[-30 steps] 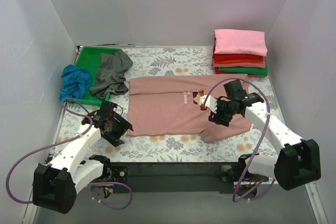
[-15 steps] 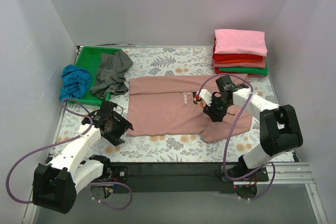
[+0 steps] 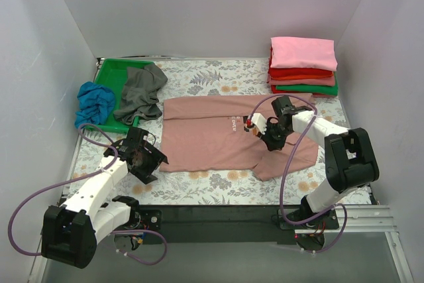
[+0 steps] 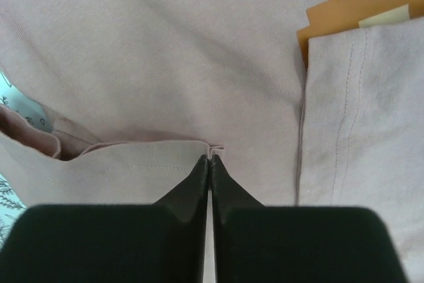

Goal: Fold and stack the t-shirts
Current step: Fold the tshirt

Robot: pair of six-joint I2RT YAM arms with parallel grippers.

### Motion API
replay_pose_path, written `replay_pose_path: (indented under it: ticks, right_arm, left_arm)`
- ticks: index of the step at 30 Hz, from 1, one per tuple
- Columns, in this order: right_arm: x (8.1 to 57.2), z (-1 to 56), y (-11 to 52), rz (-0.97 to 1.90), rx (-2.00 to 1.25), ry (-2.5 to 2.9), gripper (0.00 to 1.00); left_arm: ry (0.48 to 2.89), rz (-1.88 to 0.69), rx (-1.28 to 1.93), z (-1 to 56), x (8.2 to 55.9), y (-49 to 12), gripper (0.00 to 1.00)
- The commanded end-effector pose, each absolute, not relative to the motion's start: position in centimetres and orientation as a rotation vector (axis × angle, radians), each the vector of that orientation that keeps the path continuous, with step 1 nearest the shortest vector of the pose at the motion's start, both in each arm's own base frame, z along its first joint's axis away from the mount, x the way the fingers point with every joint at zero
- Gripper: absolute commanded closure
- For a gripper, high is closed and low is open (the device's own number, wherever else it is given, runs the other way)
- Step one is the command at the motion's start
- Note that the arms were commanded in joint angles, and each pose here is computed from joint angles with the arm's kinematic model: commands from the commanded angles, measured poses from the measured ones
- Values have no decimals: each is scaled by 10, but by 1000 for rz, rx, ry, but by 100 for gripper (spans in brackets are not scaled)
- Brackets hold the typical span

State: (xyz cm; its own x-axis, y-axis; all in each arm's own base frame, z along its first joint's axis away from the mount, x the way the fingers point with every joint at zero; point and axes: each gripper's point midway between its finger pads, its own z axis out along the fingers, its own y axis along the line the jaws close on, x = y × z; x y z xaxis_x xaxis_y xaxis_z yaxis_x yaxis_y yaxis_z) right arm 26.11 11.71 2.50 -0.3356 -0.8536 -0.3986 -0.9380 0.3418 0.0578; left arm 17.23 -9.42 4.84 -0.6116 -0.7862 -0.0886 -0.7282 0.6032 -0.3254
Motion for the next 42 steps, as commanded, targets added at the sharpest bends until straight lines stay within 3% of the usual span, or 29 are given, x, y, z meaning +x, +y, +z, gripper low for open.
replay_pose_path:
  ticks: [1,18,25,30,36,38,39,42]
  right_arm:
    - [263,43,119,421,-1554,2278,99]
    - [215,86,83,426,-1384,2143,99]
    - [209,103,78,403,-1327,2092,99]
    - [212,119,74,365,-1301,2061,99]
    - [215,140,68,310,-1281,2019,99]
    - [215,142,68,310,-1281,2015,99]
    - [215,142,69,315,-1282,2017,99]
    - [214,140,71,339,-1283,2022,99]
  left_arm:
    - [2588,-360,-1262,46,174,-91,33]
    - [2512,-393,-1440,35,182,-97,35]
    - [2524,-391,-1453,27,180,-98,65]
    - [2536,-407,-1423,25,177,-98,100]
    - [2527,-370,-1392,28,178,-93,98]
    - [2530,-352,-1396,30,177,-91,85]
    - [2527,-353,-1395,32,178,-91,74]
    - [2505,-326,-1386,32,180,-86,63]
